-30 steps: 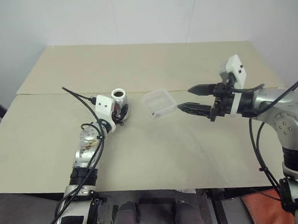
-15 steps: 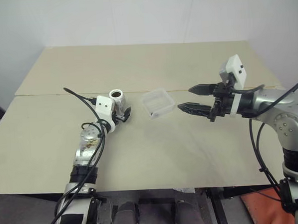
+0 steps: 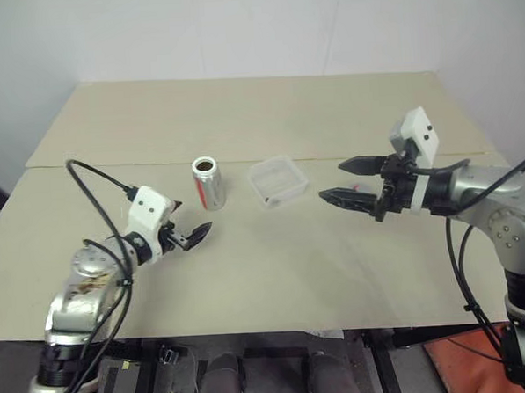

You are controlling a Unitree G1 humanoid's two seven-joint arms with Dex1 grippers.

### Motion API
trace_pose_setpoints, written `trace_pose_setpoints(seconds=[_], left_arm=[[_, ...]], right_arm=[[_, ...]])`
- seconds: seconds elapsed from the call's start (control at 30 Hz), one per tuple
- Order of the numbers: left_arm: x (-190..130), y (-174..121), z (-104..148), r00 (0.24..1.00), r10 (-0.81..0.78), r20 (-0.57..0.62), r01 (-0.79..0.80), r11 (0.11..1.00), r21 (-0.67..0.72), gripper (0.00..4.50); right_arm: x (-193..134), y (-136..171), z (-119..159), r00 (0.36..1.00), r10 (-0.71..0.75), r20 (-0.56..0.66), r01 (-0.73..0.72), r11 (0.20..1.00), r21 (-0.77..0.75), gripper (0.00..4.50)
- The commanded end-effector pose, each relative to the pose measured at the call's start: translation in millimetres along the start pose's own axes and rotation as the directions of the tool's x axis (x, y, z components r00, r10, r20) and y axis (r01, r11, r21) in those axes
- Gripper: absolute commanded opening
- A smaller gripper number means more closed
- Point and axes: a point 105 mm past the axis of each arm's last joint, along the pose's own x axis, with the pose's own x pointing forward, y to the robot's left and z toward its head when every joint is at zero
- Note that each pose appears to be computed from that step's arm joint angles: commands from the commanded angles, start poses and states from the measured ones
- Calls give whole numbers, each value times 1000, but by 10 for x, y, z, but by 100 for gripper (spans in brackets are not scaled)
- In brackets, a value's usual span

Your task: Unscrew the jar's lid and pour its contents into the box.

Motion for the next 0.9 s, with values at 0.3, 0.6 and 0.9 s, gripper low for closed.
trace_pose_setpoints(seconds=[0.3,0.6,0.9], left_arm=[[-523,106,584,951,-289,111,275,953,126,448],[-697,3,667,900,-413,142,393,908,145,448],[-674,-109,671,882,-430,193,411,902,128,448]], right_arm=[[-274,-42,57,1000,14,-15,-16,993,-120,450],[-336,-85,38,999,-10,-40,4,991,-135,450],[-356,-69,46,999,-24,-39,17,988,-151,450]])
